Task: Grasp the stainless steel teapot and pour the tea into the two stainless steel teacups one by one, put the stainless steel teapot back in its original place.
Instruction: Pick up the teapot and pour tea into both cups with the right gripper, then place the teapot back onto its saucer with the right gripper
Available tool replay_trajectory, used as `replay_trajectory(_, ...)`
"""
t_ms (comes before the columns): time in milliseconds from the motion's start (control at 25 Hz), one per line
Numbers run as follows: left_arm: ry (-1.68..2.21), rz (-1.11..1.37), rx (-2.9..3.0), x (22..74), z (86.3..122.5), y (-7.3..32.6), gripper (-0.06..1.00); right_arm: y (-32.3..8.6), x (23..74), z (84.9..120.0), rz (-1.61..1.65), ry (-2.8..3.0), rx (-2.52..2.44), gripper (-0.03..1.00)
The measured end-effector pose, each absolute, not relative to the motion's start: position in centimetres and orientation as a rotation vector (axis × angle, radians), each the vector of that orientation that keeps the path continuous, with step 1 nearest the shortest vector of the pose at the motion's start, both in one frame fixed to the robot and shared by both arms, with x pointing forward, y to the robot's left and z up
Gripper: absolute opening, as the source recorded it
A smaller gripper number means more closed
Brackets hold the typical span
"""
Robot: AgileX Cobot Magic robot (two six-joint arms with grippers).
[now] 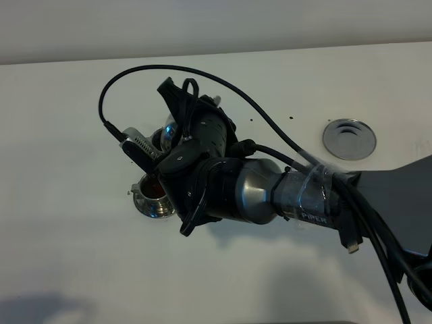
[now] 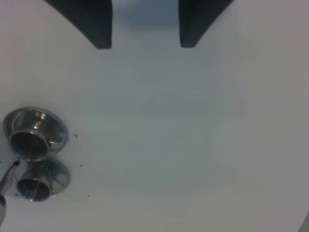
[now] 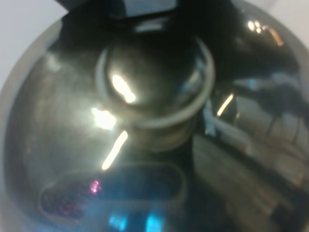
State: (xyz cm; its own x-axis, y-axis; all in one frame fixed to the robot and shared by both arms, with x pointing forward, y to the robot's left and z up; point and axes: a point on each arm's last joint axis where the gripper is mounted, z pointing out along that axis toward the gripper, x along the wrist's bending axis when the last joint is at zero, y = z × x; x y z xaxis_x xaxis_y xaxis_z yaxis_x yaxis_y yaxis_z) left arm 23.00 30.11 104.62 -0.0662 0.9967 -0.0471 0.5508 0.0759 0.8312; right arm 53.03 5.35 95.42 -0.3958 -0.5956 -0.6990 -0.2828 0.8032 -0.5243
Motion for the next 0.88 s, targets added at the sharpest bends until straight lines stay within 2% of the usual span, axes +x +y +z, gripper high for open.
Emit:
replay_trajectory(520,1.697,0.861,1.548,23.0,104.6,30.1,0.36,4.3,52.3,94.9,-0.323,2.231,-0.259,0.18)
replay_trajectory(720,1.697,0.861,1.548,23.0,104.6,30.1,0.36,3.7,52.9,97.7,-0.200,2.383,0.041,0.18)
replay_trajectory(880,1.697,0.860,1.547,23.0,104.6,30.1,0.36,0.5,55.0,100.0,-0.098,2.493,0.342,0.18)
